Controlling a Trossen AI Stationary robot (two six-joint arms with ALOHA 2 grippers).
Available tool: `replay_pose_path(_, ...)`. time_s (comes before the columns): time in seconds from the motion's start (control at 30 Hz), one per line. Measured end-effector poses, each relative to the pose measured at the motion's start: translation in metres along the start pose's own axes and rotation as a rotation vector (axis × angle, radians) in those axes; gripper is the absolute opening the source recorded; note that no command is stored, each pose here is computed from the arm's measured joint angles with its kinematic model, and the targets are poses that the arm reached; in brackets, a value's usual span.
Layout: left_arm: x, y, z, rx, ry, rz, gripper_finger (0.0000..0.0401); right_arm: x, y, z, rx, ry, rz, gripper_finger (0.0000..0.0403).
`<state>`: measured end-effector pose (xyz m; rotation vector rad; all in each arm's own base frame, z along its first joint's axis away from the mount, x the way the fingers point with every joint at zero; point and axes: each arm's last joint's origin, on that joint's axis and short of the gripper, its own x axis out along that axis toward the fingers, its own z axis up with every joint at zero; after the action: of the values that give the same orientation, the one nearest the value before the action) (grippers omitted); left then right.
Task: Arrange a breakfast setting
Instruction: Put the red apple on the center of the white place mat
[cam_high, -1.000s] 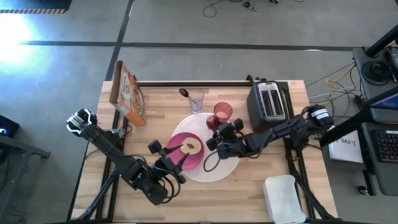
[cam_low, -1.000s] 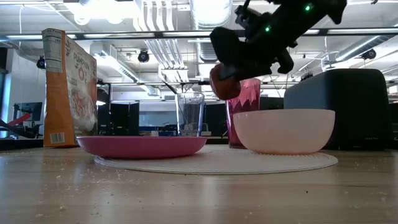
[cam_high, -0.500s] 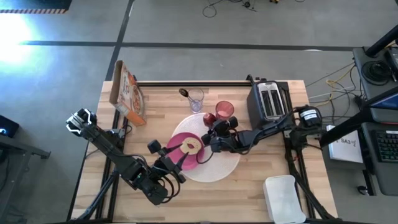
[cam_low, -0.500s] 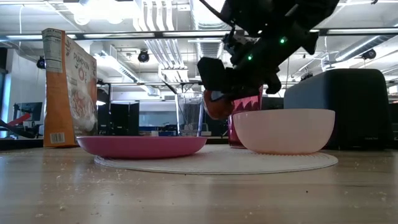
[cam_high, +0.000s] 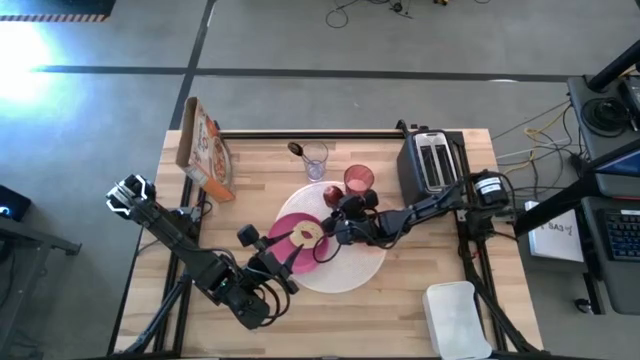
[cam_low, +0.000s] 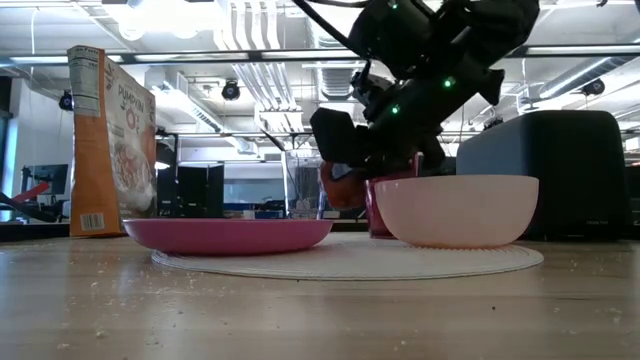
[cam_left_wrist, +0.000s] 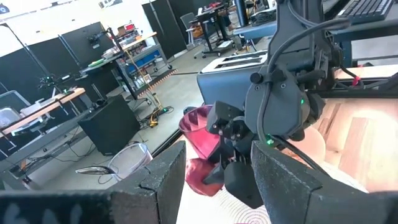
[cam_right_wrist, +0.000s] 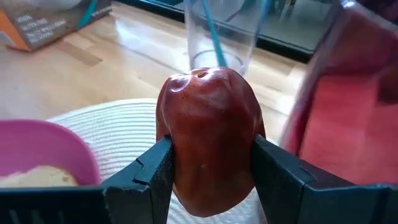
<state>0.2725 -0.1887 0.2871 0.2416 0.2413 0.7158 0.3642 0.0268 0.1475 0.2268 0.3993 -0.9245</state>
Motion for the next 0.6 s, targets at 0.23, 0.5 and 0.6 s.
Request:
replay_pose_path(0.23, 0.0001, 0.0000, 0.0000, 0.000, 0.000, 0.000, 0.0166, 0.0028, 0.0047, -0.0023, 0.012, 0.002, 0.044, 0.0172)
replay_pose_path(0.5, 0.0000, 0.0000, -0.0001, 0.002, 0.000, 0.000, 0.0166, 0.0030, 0.0069, -0.0015, -0.009, 0.008, 0.081, 0.0173)
replay_pose_path(0.6, 0.0001, 0.0001, -0.0001, 0.002, 0.001, 0.000, 0.0166, 0.0028, 0.0084, -0.0011, -0.002, 0.019, 0.112, 0.0173)
